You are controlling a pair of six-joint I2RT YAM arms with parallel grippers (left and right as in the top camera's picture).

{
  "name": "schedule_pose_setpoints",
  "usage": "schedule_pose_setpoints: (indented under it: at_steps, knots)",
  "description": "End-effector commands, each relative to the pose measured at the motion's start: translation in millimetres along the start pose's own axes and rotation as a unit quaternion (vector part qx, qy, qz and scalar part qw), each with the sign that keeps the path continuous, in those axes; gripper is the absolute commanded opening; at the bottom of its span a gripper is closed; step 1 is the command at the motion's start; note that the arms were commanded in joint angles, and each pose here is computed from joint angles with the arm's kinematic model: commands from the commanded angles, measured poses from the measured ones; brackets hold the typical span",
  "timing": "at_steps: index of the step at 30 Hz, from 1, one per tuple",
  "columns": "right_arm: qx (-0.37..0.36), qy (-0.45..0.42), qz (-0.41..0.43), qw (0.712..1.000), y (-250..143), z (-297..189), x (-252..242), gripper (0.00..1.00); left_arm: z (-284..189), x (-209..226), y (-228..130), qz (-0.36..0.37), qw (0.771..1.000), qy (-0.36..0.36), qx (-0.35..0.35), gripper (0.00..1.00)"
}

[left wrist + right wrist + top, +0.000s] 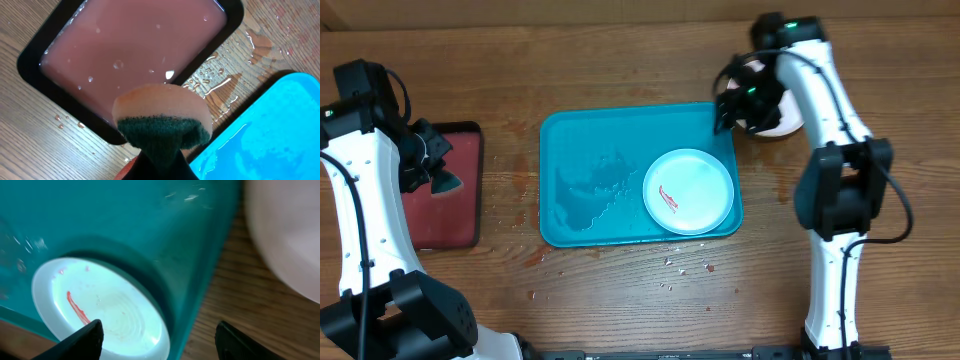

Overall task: Clean dirty plates on tray and stack at the side
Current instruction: 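Move the right gripper to the light blue plate's rim and grip it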

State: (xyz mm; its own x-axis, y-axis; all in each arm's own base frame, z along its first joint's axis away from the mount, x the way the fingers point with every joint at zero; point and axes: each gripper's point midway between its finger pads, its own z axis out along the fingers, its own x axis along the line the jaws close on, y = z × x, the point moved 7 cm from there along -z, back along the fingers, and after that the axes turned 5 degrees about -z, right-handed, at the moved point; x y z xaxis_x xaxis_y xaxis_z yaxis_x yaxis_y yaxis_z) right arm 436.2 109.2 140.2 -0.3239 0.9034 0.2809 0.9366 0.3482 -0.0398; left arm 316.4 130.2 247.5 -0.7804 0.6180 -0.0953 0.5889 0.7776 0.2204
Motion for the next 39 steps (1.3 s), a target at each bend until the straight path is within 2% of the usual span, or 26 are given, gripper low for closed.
schedule_pose_setpoints:
  at_steps: [1, 6, 8, 20, 22, 24, 26, 29, 33, 36, 39]
  knots:
    - [0.006, -0.04, -0.069, 0.997, -5.6, -1.5, 8.5, 0.72, 4.2, -1.1, -2.3, -0.006, 1.0, -0.009, 0.014, 0.04]
    - [0.03, -0.036, -0.079, 0.996, -11.0, 18.7, 14.7, 0.61, 4.2, -1.0, -2.2, -0.006, 1.0, -0.009, 0.013, 0.04]
    - [0.035, -0.035, -0.086, 0.995, -12.5, 26.5, 13.0, 0.53, 4.2, -1.3, -2.0, -0.006, 1.0, -0.009, 0.013, 0.04]
    - [0.051, -0.018, -0.107, 0.993, -19.1, 56.9, 17.3, 0.5, 4.3, -1.5, -1.7, -0.006, 1.0, -0.01, 0.012, 0.04]
    - [0.049, -0.016, -0.103, 0.993, -18.0, 58.5, 22.8, 0.4, 4.3, -1.5, -1.7, -0.006, 1.0, -0.01, 0.012, 0.04]
    - [0.045, -0.018, -0.088, 0.995, -15.9, 60.5, 28.5, 0.25, 4.2, -1.9, -2.1, -0.006, 1.0, -0.011, 0.013, 0.04]
    - [0.038, -0.022, -0.063, 0.997, -12.6, 62.7, 35.5, 0.2, 4.1, -4.0, -3.2, -0.004, 1.0, -0.02, 0.018, 0.04]
    - [0.028, -0.025, -0.029, 0.999, -8.3, 66.6, 47.5, 0.04, 3.2, -13.8, -7.4, 0.027, 0.997, -0.063, 0.036, 0.04]
    - [0.02, -0.028, 0.003, 0.999, -5.1, 73.5, 69.6, 0.04, 0.3, -32.4, -17.1, 0.078, 0.988, -0.121, 0.058, 0.04]
    - [0.015, -0.03, 0.019, 0.999, -3.8, 78.7, 86.6, 0.04, -0.6, -45.3, -26.6, 0.096, 0.983, -0.138, 0.069, 0.04]
    - [0.011, -0.03, -0.001, 0.999, -3.2, 84.2, 104.1, 0.04, 2.9, -59.1, -38.5, 0.125, 0.979, -0.142, 0.074, 0.04]
